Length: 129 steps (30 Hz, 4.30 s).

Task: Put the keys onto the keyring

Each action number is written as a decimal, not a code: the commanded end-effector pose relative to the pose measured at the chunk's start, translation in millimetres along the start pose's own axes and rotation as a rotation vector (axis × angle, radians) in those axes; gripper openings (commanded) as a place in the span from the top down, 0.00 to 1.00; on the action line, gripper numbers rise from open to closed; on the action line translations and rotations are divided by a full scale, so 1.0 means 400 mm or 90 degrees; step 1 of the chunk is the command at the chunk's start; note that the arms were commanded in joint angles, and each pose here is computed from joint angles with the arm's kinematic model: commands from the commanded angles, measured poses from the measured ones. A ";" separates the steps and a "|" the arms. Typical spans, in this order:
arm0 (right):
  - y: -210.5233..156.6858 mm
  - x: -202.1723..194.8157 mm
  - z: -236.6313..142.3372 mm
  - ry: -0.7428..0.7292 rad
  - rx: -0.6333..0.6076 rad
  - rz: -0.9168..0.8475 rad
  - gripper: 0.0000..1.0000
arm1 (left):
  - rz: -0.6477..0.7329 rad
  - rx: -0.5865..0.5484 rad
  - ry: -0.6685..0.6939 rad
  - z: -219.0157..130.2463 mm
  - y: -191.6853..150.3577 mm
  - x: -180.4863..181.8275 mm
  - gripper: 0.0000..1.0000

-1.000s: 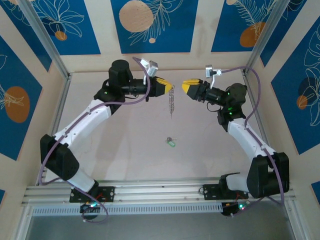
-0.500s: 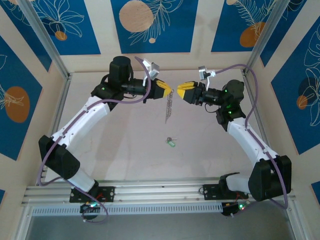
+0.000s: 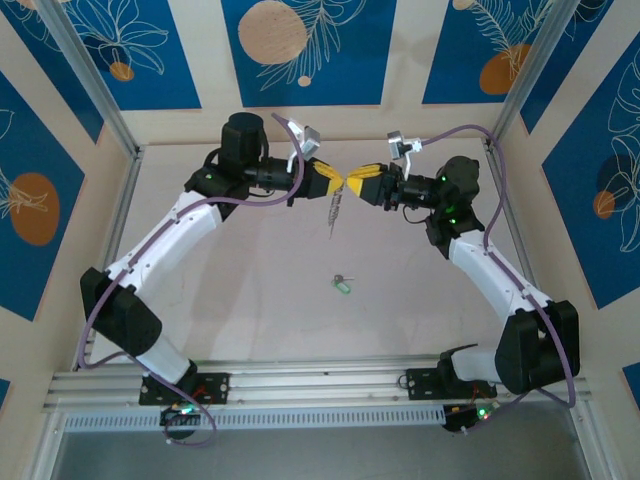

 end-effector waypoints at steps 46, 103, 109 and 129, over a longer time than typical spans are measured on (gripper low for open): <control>0.053 -0.036 0.022 -0.031 -0.196 0.026 1.00 | -0.127 -0.291 0.048 -0.049 0.016 0.035 0.47; 0.041 -0.060 -0.005 -0.057 -0.160 0.050 0.65 | -0.099 -0.246 0.008 -0.018 0.036 0.038 1.00; 0.028 -0.048 -0.072 -0.095 -0.121 0.032 0.64 | -0.050 -0.149 0.024 -0.023 0.029 0.009 1.00; 0.038 0.049 -0.057 -0.031 -0.001 -0.063 0.56 | 0.029 0.017 -0.042 -0.026 0.048 -0.055 1.00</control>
Point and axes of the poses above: each hand's point on the last joint's axis, 136 mm out from that joint toward the fingers, its own z axis out along the fingers, its own x axis along the line the jaws close on, y = z × x, the point moved 5 cm from there along -z, back along the fingers, and after that the axes turned 7 degrees about -z, right-handed, at the moved point
